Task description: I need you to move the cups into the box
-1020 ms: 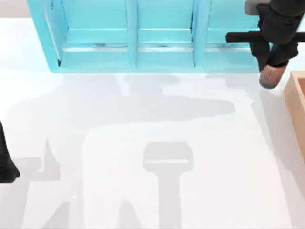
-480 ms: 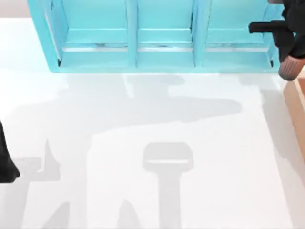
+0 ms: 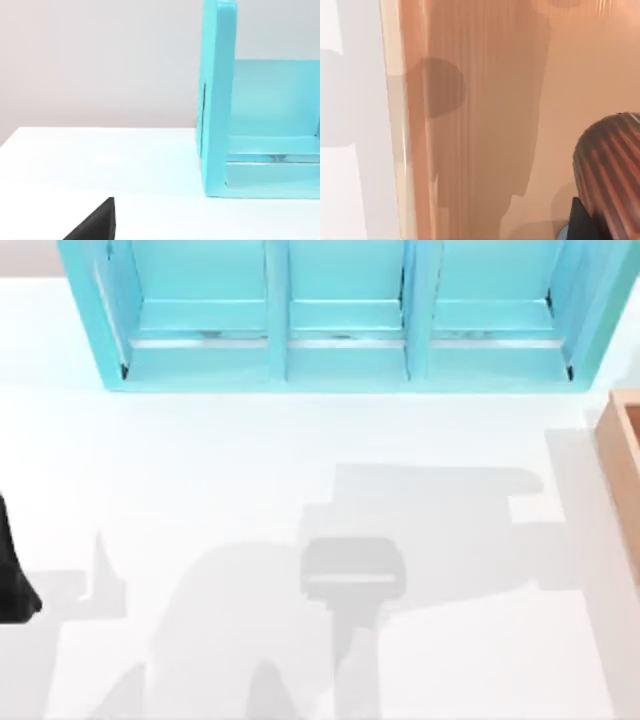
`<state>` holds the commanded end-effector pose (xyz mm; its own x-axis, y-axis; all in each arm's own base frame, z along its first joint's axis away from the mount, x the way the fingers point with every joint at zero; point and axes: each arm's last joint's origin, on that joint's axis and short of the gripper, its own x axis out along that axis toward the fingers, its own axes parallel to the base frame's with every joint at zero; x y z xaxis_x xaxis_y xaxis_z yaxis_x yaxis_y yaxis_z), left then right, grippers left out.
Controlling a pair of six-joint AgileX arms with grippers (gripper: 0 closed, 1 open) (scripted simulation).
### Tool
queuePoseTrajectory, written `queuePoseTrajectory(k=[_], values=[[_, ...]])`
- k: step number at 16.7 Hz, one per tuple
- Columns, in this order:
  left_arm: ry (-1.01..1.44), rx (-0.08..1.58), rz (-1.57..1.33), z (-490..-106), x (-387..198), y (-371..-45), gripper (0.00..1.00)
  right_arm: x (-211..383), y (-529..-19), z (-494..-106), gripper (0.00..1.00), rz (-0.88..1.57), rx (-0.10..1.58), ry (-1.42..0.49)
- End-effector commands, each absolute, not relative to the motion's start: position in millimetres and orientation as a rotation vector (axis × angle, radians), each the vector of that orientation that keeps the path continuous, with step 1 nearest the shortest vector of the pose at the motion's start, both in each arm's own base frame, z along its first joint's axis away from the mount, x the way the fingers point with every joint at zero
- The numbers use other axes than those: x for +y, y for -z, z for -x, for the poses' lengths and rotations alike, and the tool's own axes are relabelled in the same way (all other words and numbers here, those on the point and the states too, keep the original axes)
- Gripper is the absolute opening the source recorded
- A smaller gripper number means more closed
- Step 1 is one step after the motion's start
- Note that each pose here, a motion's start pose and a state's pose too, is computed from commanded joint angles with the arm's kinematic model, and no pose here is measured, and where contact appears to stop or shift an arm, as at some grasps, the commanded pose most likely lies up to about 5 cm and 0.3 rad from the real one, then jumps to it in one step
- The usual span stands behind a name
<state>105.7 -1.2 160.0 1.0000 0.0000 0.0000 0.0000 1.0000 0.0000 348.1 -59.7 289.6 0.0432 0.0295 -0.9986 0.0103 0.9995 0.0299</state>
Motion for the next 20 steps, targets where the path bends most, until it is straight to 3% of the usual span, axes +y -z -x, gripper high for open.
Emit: queuePoseTrajectory(k=[4, 10, 20], values=[[0.0, 0.0, 0.0, -106, -1, -160, 1.0, -83, -293, -317, 0.0, -0.062, 1.556, -0.041], [0.0, 0.0, 0.0, -106, -1, -160, 1.0, -83, -290, -318, 0.0, -0.058, 1.554, -0.038], [0.0, 0.0, 0.0, -106, -1, -160, 1.0, -86, -228, -317, 0.0, -0.062, 1.557, -0.041]])
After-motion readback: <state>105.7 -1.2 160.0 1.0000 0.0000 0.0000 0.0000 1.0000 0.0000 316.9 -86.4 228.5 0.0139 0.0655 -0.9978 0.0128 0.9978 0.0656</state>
